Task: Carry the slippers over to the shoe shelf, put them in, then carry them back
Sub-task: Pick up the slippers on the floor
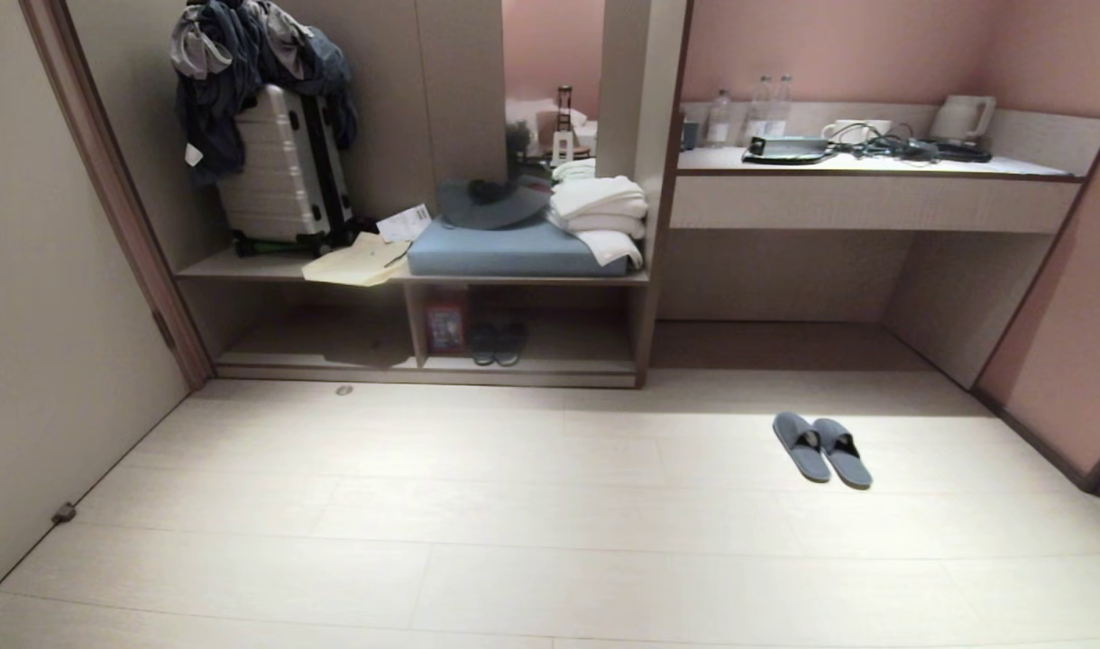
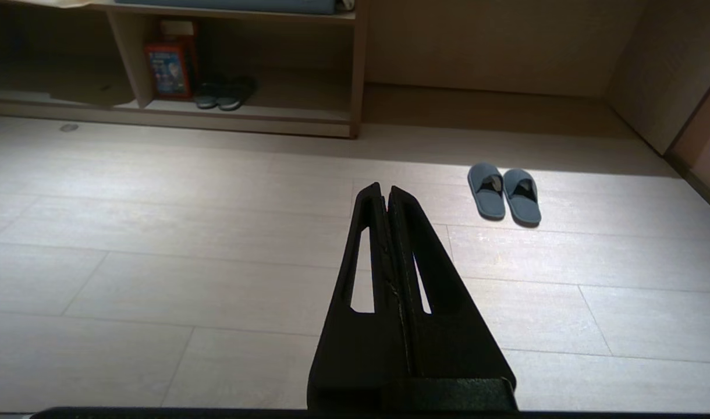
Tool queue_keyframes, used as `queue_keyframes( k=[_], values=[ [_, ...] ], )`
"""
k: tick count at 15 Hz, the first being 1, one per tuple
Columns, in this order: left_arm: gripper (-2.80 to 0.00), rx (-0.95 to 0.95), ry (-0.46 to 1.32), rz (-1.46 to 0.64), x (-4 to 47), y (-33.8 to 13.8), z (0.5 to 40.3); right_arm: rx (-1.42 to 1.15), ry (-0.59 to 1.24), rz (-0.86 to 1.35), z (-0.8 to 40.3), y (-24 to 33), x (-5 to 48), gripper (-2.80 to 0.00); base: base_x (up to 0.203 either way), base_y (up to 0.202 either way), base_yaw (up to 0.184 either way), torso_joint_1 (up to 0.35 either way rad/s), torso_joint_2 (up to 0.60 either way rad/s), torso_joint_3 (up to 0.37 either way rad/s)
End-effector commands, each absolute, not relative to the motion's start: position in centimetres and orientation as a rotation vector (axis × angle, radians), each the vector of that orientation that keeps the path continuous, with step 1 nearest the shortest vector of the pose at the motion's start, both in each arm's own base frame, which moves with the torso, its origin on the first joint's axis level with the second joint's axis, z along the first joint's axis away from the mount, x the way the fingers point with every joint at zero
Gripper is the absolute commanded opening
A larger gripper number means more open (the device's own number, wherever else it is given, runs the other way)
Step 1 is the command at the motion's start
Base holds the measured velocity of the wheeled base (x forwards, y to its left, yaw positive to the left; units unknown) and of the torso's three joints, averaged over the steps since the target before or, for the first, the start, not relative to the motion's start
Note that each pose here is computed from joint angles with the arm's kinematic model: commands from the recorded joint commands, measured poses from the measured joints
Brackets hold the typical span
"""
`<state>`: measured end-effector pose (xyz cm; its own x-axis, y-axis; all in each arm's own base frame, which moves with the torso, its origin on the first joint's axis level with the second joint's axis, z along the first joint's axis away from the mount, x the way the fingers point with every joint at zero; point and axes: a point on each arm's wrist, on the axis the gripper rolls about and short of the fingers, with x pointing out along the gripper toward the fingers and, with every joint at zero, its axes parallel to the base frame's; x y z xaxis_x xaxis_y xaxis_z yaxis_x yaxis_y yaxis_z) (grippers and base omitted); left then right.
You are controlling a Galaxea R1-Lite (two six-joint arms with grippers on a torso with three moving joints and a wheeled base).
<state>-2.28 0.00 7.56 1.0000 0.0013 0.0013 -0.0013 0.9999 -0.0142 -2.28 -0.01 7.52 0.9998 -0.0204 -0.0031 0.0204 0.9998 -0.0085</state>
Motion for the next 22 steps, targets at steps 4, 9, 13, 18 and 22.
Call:
queue_keyframes(
  k=[4,9,13,18,22],
  values=[
    [-2.80,-0.015,0.000,0.002,-2.27,0.00,7.52,-0.009,0.005,-0.015,7.50,0.00,-2.28,-2.80,0.000,0.000,0.000,0.000,0.00,0.000],
    [-2.80,-0.015,0.000,0.002,-2.27,0.00,7.52,-0.009,0.005,-0.015,7.50,0.00,-2.28,-2.80,0.000,0.000,0.000,0.000,0.00,0.000],
    [-2.80,-0.015,0.000,0.002,-2.27,0.00,7.53,-0.009,0.005,-0.014,7.50,0.00,-2.28,-2.80,0.023,0.000,0.000,0.000,0.00,0.001],
    [-2.80,-0.015,-0.001,0.002,-2.27,0.00,7.54,-0.009,0.003,-0.015,7.50,0.00,-2.29,-2.80,0.191,0.000,0.000,0.004,0.00,-0.001],
    [-2.80,-0.015,0.000,0.002,-2.27,0.00,7.53,-0.009,0.003,-0.014,7.50,0.00,-2.29,-2.80,0.196,0.000,0.000,0.007,0.00,0.004]
  ],
)
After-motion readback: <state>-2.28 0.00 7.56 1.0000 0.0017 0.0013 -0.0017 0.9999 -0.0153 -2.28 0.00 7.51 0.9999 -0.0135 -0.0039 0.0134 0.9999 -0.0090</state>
